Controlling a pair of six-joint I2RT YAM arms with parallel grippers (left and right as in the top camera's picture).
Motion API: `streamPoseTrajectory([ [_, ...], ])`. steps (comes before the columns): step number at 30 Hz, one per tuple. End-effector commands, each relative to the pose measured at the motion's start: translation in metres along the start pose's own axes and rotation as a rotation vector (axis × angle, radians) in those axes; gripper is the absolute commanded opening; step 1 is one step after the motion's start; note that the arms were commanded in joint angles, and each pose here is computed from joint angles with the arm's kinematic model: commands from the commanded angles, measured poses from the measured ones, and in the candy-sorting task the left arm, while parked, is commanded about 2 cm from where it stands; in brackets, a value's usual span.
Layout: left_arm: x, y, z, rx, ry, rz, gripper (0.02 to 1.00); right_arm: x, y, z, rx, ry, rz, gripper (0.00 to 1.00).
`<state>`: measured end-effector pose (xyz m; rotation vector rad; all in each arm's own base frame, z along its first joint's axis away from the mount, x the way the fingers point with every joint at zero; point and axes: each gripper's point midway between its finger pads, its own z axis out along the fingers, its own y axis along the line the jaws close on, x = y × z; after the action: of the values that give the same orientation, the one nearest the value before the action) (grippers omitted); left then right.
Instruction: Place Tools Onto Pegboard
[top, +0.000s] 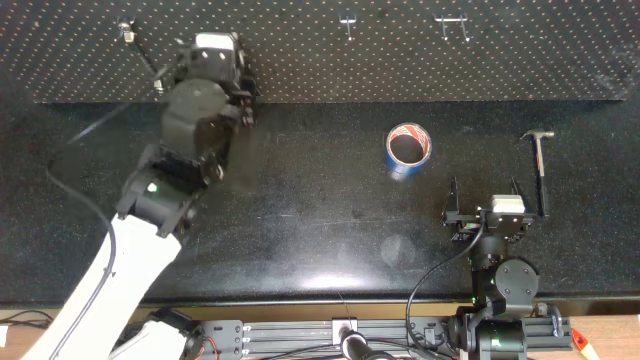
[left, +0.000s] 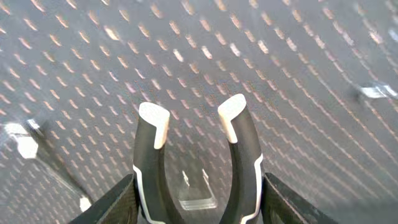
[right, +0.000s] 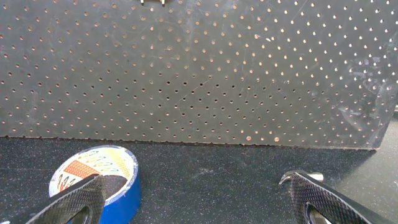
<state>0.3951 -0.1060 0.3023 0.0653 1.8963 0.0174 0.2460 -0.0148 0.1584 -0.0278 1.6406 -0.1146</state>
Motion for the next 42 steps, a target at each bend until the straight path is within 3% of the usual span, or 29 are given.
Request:
streamPoseTrajectory([
  [1, -0.027, 0.017, 0.026, -0.081, -0.121, 0.060, 0.027, 0.000, 0.001, 0.000, -0.005, -0.001, 0.019, 0.954],
  [12, -0.017, 0.004, 0.078, -0.093, -0.174, 0.060, 0.027, 0.000, 0.001, 0.000, -0.005, -0.001, 0.019, 0.954],
  [31, 0.027, 0.021, 0.081, -0.119, -0.216, 0.035, 0.027, 0.000, 0.001, 0.000, -0.005, -0.001, 0.019, 0.954],
  [42, 0.013, 0.019, 0.082, -0.119, -0.299, 0.005, 0.029, 0.000, 0.001, 0.000, -0.005, -0.001, 0.019, 0.954],
])
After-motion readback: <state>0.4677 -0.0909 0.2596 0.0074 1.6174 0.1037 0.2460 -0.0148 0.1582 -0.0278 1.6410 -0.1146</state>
